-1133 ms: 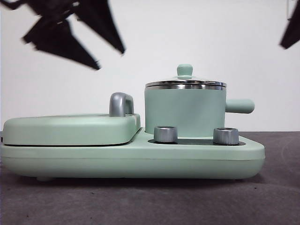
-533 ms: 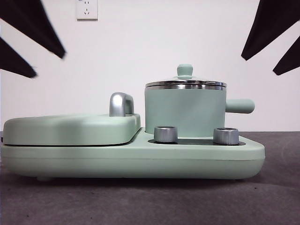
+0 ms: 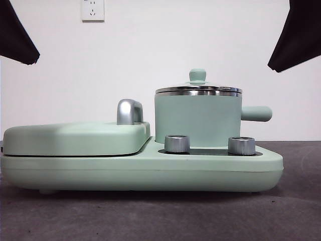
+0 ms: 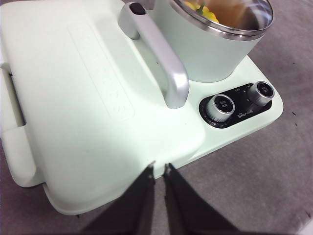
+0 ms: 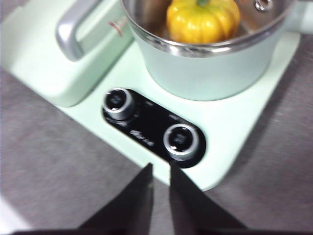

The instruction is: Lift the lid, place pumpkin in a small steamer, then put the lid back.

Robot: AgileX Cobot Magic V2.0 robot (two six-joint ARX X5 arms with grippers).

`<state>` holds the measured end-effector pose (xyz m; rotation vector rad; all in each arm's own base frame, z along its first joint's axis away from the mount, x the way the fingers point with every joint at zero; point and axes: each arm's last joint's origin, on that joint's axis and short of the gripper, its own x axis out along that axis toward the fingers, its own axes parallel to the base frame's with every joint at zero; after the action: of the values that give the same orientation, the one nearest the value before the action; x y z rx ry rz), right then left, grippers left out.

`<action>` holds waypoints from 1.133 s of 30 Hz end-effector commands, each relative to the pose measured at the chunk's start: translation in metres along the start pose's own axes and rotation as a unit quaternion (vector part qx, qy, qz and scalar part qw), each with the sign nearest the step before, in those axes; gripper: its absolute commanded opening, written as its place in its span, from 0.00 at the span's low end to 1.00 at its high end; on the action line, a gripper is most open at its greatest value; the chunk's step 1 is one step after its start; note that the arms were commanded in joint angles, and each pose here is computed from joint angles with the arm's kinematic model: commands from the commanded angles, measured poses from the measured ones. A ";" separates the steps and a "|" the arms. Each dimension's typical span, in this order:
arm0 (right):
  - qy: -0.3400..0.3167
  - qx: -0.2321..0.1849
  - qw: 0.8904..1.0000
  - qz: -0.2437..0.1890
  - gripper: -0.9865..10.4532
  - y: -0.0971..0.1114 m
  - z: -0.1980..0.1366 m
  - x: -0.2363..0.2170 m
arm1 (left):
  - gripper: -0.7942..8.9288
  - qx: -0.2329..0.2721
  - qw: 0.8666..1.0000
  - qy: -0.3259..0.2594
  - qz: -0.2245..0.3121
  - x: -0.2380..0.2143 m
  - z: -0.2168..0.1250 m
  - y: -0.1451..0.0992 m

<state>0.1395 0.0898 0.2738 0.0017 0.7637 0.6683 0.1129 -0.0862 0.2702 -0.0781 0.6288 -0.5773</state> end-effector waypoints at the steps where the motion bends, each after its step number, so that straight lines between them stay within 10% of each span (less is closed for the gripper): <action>1: 0.007 0.006 0.999 0.036 0.10 0.004 0.000 -0.002 | 0.09 0.012 1.000 -0.003 -0.006 -0.002 0.001 -0.002; 19: 0.001 0.005 0.999 0.039 0.10 0.004 0.001 -0.003 | 0.09 0.070 0.997 -0.044 0.003 -0.017 -0.003 0.002; 34: 0.001 0.005 0.999 0.039 0.10 0.004 0.001 -0.003 | 0.09 0.029 0.940 -0.237 0.244 -0.005 -0.091 0.079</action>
<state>0.1360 0.0902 0.2745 0.0316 0.7815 0.7346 0.0957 -0.0090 0.1800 0.0053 0.1646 -0.0896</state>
